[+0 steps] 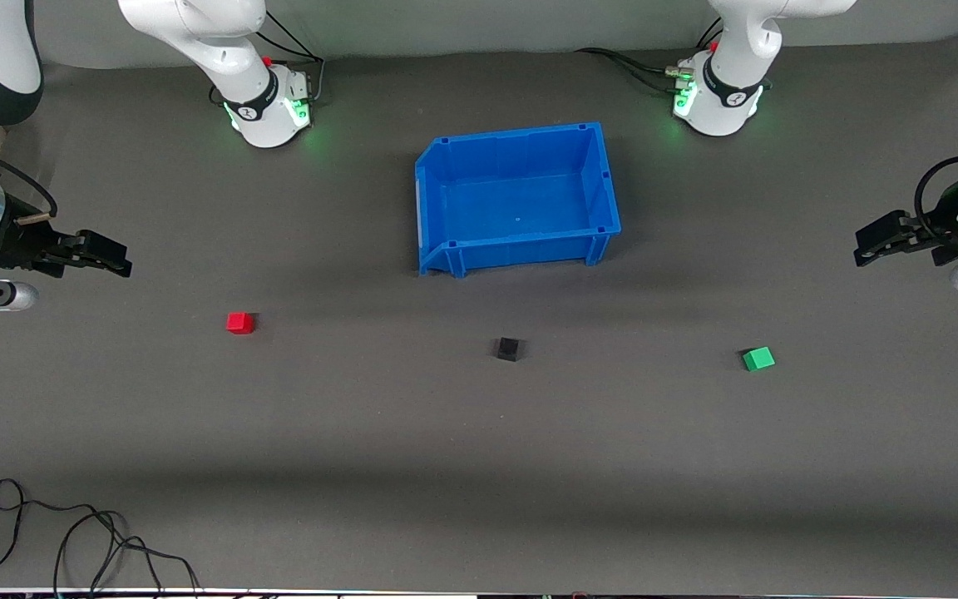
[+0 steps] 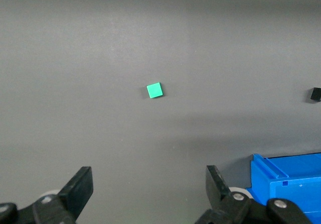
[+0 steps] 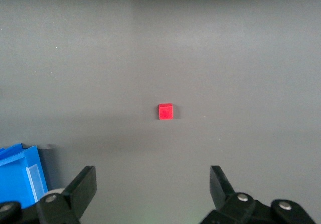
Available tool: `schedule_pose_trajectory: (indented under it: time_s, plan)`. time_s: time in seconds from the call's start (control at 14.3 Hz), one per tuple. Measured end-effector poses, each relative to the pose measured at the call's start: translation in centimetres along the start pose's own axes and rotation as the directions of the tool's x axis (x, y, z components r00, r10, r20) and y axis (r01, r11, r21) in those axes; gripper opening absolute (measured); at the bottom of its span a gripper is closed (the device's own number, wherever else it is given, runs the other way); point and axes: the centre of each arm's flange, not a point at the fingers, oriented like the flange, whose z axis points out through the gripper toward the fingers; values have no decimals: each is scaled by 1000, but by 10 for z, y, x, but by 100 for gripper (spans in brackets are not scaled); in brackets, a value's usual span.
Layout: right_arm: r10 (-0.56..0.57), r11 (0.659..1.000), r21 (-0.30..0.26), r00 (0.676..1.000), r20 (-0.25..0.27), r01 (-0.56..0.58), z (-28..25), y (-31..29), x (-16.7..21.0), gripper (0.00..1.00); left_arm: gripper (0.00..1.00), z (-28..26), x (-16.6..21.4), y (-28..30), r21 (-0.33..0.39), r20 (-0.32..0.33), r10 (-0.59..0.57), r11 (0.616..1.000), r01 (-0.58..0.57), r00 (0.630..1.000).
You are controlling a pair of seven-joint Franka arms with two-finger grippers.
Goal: Attach green and red cubes to black cube
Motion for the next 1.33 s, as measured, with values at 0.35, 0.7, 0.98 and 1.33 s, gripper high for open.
schedule_pose_trajectory:
  time_s: [0.35, 0.7, 0.98, 1.33]
  plan:
    - [0, 1000, 0, 1000, 0, 0, 0, 0, 0, 100, 100, -1, 0, 0, 0, -2, 1, 1000, -1, 1000]
    - [130, 991, -6, 991, 36, -130, 16, 4, -1, 100, 100, 0, 0, -1, -1, 0, -5, 1000, 5, 1000]
    - [201, 980, -7, 979, 38, -201, 33, 20, 2, 100, 100, 1, -2, -23, -34, 22, -180, 983, 180, 984]
    - [225, 974, 7, 974, -16, -225, 78, 21, 12, 100, 100, 10, 2, -26, -71, 95, -622, 775, 628, 777]
